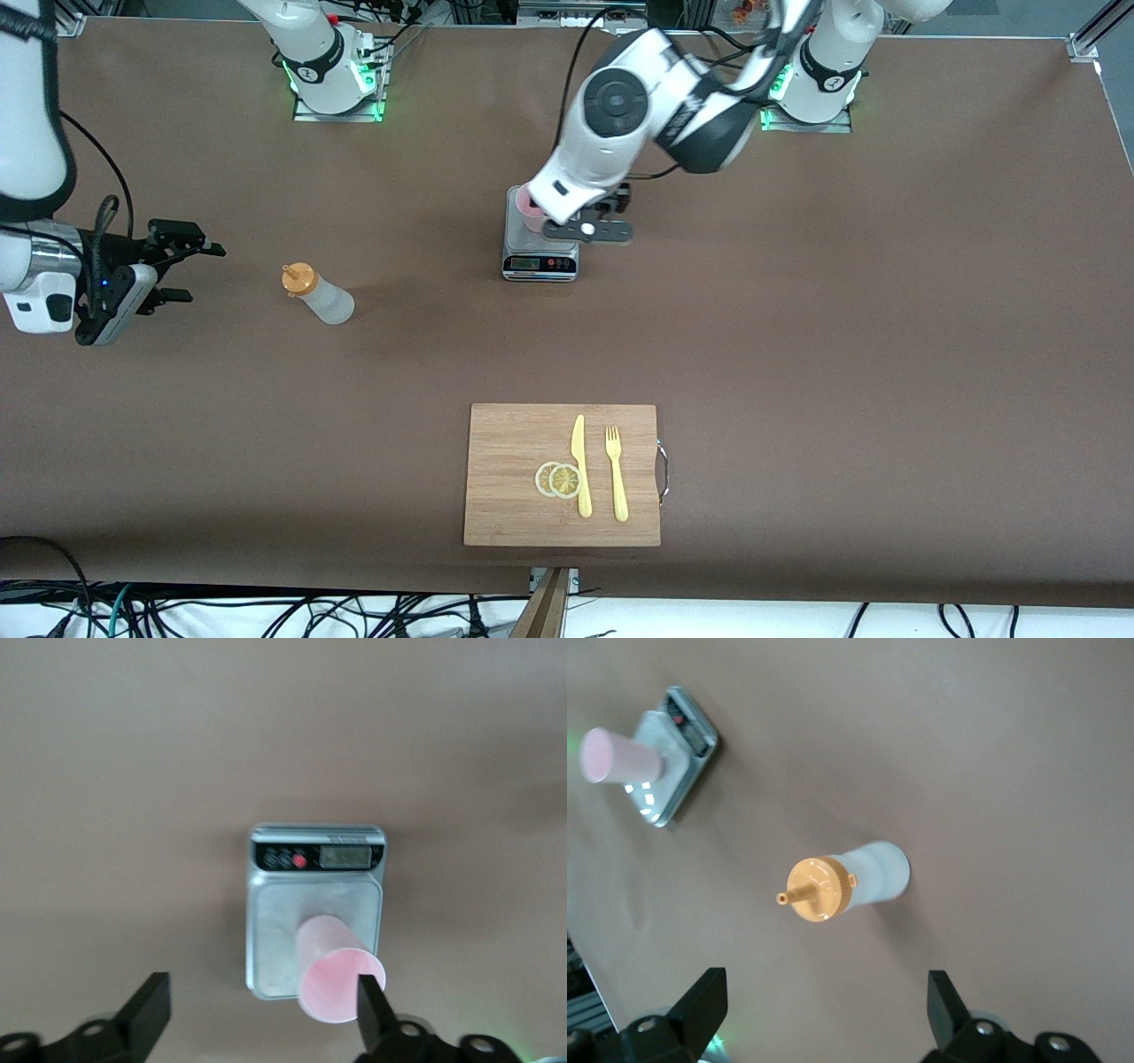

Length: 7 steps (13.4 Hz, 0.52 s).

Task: Add sauce to pink cup with both arms
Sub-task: 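Release the cup and withdraw the left gripper while the right gripper reaches the bottle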

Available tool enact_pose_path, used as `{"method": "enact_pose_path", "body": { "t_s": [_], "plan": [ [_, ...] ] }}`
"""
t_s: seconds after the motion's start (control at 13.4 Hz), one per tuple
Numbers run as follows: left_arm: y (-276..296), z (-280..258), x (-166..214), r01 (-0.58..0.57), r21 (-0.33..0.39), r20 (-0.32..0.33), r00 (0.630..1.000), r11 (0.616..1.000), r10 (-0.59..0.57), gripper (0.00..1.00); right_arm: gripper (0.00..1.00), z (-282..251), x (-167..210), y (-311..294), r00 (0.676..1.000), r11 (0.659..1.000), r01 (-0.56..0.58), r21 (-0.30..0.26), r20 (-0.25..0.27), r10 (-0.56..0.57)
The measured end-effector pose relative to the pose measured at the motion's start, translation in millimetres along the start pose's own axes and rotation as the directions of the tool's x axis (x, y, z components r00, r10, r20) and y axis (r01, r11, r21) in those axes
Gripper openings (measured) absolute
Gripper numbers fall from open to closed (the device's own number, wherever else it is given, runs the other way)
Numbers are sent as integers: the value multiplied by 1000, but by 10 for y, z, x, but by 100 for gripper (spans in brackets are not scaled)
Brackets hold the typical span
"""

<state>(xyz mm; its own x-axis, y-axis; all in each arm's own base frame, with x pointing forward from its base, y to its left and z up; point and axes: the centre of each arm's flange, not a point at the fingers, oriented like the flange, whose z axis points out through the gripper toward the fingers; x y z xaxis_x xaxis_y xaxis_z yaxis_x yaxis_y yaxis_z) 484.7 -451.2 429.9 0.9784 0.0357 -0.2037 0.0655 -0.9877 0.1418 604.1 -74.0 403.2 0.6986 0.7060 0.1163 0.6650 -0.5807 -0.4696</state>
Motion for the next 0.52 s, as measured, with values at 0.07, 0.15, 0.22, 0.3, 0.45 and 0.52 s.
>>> {"method": "enact_pose_path", "body": {
  "t_s": [0.07, 0.15, 0.22, 0.3, 0.45, 0.52],
  "plan": [
    [-269, -385, 164, -2, 1, 4, 1000, 1000, 2, 100, 100, 93, -127, 178, 997, 997, 64, 36, -39, -62],
    [-584, -741, 319, -15, 4, 11, 1000, 1000, 15, 100, 100, 194, -244, 337, 989, 990, 126, 66, -82, -121],
    [-908, -1028, 464, -24, 2, 11, 1000, 1000, 24, 100, 100, 303, -351, 476, 976, 978, 188, 93, -130, -176],
    [-1261, -1274, 609, -19, -5, -1, 1000, 1000, 19, 100, 100, 423, -443, 591, 956, 961, 251, 119, -187, -227],
    [-2017, -1648, 866, 10, -1, -40, 999, 1000, -10, 100, 100, 719, -609, 813, 896, 915, 371, 156, -320, -309],
    [-2368, -1778, 946, 9, 21, -55, 998, 1000, -8, 100, 100, 883, -679, 919, 857, 891, 426, 156, -385, -343]
  ]
}}
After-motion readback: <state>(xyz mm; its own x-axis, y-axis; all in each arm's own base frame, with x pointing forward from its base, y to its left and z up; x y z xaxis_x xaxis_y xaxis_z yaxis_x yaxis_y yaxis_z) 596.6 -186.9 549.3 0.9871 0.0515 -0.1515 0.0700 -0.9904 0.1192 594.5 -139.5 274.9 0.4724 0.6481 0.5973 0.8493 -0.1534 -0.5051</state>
